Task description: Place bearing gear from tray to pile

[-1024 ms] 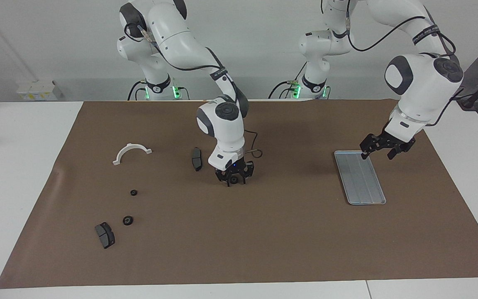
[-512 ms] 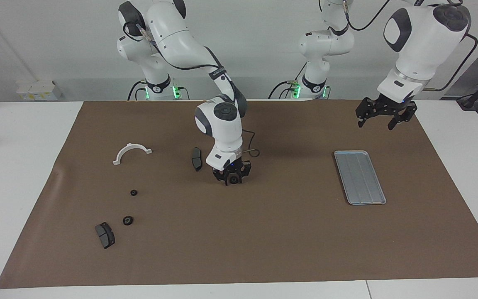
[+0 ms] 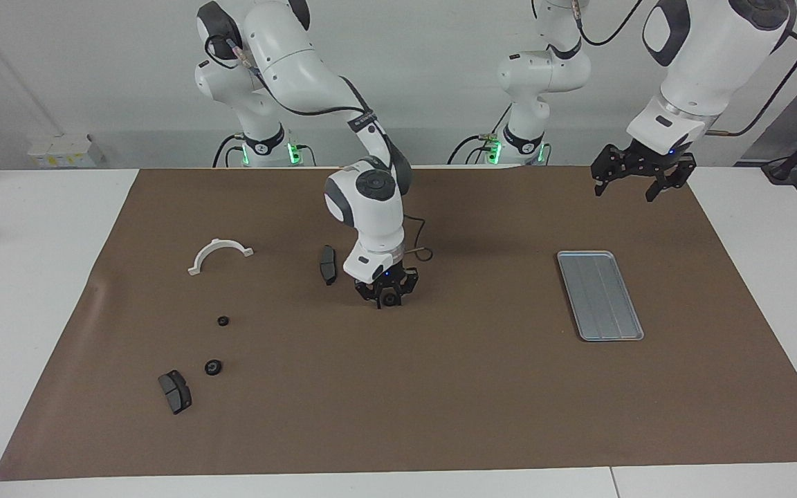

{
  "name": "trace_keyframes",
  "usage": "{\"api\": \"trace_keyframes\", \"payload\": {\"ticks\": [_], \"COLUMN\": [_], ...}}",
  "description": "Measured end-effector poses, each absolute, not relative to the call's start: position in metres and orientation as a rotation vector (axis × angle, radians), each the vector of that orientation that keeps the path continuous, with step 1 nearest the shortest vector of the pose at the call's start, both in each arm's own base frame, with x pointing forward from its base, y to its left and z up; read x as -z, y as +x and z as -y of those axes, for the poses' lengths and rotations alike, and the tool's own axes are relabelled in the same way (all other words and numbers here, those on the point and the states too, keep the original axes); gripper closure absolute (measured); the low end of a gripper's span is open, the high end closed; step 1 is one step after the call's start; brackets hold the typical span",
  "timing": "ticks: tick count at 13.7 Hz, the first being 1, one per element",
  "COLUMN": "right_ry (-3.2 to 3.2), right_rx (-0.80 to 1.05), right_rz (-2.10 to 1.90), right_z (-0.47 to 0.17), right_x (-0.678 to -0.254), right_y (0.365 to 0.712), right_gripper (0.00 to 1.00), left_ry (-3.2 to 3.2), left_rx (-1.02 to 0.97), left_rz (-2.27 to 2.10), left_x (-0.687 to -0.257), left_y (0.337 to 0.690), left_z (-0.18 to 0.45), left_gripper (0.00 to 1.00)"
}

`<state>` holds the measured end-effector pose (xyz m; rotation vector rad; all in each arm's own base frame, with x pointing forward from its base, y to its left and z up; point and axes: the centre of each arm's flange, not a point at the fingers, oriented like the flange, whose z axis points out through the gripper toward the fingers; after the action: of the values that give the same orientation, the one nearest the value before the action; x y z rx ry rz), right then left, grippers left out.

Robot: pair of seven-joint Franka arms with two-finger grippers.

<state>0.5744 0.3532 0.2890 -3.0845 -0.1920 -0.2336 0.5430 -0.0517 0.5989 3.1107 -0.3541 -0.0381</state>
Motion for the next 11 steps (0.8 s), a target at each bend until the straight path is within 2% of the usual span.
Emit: {"api": "trace_keyframes", "payload": {"ticks": [3, 4, 5, 6, 11], "right_ry": [-3.086, -3.086, -3.086, -3.087, -3.101], "right_rx": [0.229, 0.229, 0.228, 0.23, 0.234], "right_rz": [0.197, 0.198, 0.199, 0.198, 0.209], "right_z": [-0.354, -0.354, -0.353, -0.353, -0.328], "right_x": [-0.288, -0.289, -0.288, -0.289, -0.299], "right_y": [0.572, 0.571, 0.571, 0.571, 0.585], "right_gripper": [0.54, 0.59, 0.59, 0.64, 0.65], "left_ry": [3.112, 3.113, 3.115, 3.116, 3.117], "left_rx": [0.049, 0.049, 0.049, 0.049, 0.049], "left_rz": [0.341, 0.328, 0.311, 0.296, 0.282], "left_x": [-0.596, -0.596, -0.596, -0.596, -0.596], "left_y": [0.543, 0.543, 0.544, 0.544, 0.544], "left_z": [0.047, 0.042, 0.037, 0.031, 0.026], "left_gripper": [0.0, 0.0, 0.0, 0.0, 0.0]}}
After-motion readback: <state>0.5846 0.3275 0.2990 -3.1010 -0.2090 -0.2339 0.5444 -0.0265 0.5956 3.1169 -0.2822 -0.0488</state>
